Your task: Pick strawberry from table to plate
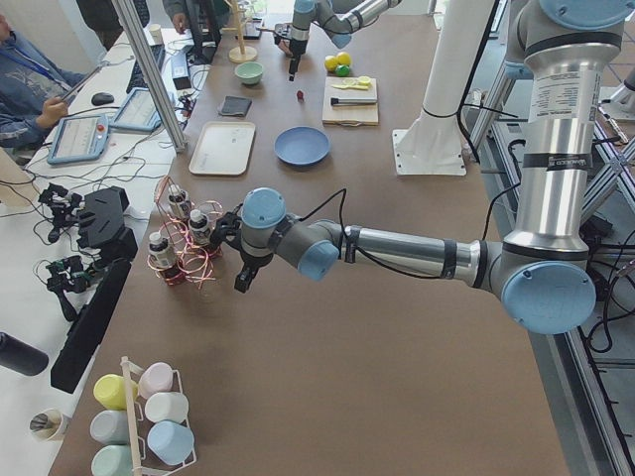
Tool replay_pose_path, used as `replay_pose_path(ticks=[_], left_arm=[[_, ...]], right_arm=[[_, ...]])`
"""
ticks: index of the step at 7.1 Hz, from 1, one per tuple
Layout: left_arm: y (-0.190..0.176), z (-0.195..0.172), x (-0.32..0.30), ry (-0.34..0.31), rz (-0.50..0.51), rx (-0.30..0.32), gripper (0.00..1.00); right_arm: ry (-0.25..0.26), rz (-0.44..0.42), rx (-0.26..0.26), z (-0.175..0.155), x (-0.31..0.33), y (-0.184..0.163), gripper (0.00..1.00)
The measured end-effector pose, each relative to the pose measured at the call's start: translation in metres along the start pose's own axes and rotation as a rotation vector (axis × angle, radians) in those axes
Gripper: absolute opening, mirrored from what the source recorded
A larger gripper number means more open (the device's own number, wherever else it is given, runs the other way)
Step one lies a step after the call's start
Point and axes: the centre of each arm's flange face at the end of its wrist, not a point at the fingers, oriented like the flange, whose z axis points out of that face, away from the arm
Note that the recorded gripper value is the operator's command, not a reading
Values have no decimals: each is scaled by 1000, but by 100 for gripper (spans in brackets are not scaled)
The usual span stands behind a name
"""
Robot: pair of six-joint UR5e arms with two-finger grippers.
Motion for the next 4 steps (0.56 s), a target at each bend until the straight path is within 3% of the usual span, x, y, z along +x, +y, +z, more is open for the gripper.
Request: replay_pose_path(ticks=[2, 4], left_arm=[[38, -17, -61, 18, -27, -46, 98], [66, -10, -77, 34, -69, -84, 98]], right_arm=[[19, 2, -1, 23, -21, 22, 96], [39, -11, -16, 43, -25, 32, 86]])
